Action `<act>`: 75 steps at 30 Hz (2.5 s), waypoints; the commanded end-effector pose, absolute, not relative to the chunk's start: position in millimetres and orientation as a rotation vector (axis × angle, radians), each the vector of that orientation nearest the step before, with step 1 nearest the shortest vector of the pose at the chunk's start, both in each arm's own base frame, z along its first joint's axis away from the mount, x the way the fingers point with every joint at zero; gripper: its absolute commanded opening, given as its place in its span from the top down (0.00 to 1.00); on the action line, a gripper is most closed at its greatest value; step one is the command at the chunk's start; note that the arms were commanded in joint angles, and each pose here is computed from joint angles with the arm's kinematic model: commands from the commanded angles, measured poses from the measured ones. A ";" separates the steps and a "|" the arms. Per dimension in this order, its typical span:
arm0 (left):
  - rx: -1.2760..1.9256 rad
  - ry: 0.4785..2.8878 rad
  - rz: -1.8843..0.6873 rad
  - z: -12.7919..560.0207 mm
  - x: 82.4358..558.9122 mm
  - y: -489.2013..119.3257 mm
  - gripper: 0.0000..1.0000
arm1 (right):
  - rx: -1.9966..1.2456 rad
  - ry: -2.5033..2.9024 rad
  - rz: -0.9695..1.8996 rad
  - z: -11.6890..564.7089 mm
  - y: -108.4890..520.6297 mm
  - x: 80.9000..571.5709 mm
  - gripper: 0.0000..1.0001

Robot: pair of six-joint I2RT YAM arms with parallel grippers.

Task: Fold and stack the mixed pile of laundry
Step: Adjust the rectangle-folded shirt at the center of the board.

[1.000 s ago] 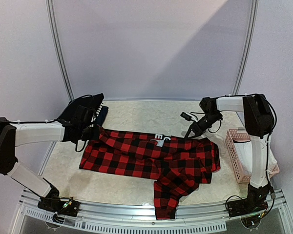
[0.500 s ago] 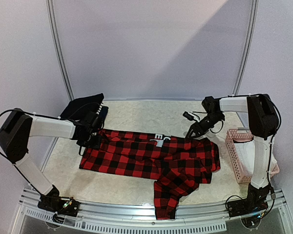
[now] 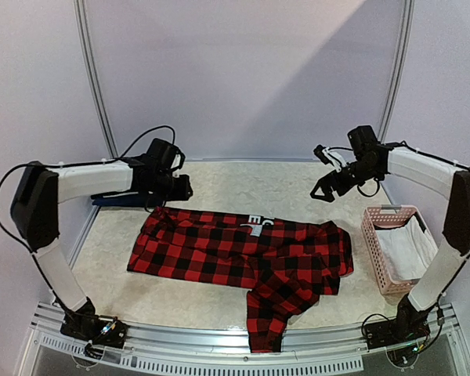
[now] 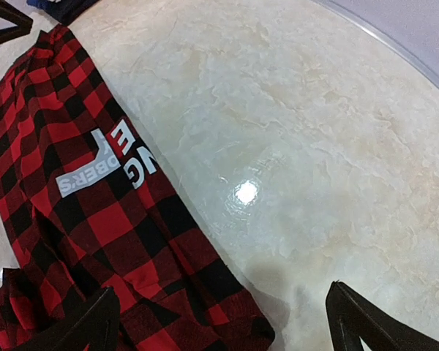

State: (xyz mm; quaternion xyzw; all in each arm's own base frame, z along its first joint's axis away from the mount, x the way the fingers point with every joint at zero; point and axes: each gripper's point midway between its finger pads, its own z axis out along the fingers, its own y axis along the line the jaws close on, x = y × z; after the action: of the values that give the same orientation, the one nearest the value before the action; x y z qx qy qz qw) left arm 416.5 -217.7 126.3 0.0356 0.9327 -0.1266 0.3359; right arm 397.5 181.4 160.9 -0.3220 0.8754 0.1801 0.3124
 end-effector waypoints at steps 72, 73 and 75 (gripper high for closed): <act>-0.543 2.205 -0.512 62.6 460.4 -127.1 0.76 | -1.003 2.586 0.856 82.2 202.9 358.3 0.01; -0.531 2.209 -0.495 66.2 459.9 -125.5 0.73 | -1.002 2.580 0.852 83.9 202.8 358.5 0.01; -0.513 2.212 -0.466 77.2 457.2 -123.1 0.72 | -1.003 2.569 0.854 86.8 203.2 357.9 0.01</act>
State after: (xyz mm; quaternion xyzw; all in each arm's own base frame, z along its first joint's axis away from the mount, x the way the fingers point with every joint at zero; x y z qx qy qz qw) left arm 455.3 -134.5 53.6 -0.2106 0.8723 -0.2141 0.3860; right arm 357.4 203.2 81.7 -0.3428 0.8852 0.2930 0.1140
